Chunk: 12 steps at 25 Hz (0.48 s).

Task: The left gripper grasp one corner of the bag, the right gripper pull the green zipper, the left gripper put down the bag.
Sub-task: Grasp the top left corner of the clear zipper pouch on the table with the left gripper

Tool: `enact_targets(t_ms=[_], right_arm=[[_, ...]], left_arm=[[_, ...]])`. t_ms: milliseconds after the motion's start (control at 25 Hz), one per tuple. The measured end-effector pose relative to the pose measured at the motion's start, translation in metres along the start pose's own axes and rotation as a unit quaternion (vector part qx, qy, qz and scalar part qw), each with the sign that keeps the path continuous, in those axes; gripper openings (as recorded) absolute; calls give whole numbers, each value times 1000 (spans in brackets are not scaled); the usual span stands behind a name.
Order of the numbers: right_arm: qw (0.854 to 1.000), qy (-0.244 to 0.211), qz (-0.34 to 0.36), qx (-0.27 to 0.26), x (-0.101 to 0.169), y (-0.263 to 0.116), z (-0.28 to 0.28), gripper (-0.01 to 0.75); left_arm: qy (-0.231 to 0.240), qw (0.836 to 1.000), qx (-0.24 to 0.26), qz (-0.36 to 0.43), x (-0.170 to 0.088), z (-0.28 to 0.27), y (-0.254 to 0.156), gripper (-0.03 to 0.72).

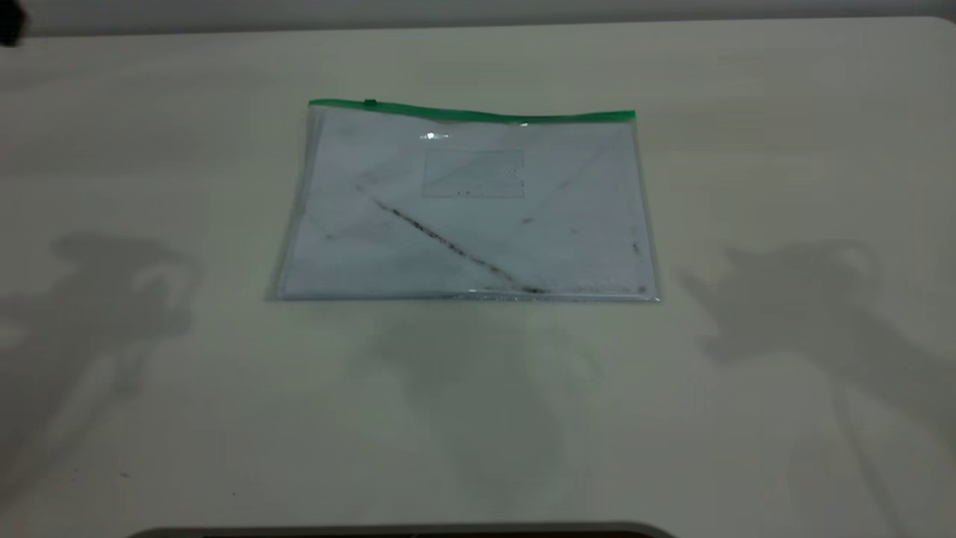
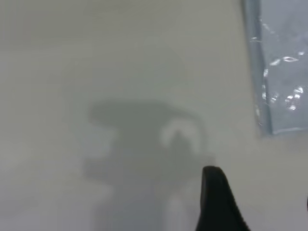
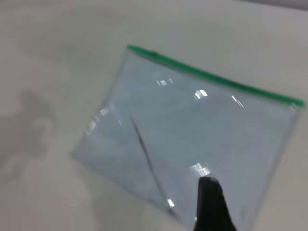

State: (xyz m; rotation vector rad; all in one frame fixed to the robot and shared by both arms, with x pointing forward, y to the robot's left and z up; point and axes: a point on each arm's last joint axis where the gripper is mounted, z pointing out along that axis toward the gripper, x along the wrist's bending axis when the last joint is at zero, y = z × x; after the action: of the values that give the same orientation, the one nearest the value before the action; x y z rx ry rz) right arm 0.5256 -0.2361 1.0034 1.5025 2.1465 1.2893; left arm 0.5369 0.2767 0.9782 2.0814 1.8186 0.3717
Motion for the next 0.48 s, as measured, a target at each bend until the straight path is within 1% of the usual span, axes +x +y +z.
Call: enact_targets(t_ms=[120,240,360,480], right_arm=[[1000,24,5,-14,-8,7,21,524],[999,37,15,-15,-15,10,38,524],[999,42,21,-7,-20,9,48,524],[999,42,28,1,-24,5,55,524]], left_arm=[[0,1000,19,1,5,34,21,497],[1,1000,25,7,11,61,44,497],[-4,999,34,8,19,88,64,497],[-22,999,39,2,27,121,77,497]])
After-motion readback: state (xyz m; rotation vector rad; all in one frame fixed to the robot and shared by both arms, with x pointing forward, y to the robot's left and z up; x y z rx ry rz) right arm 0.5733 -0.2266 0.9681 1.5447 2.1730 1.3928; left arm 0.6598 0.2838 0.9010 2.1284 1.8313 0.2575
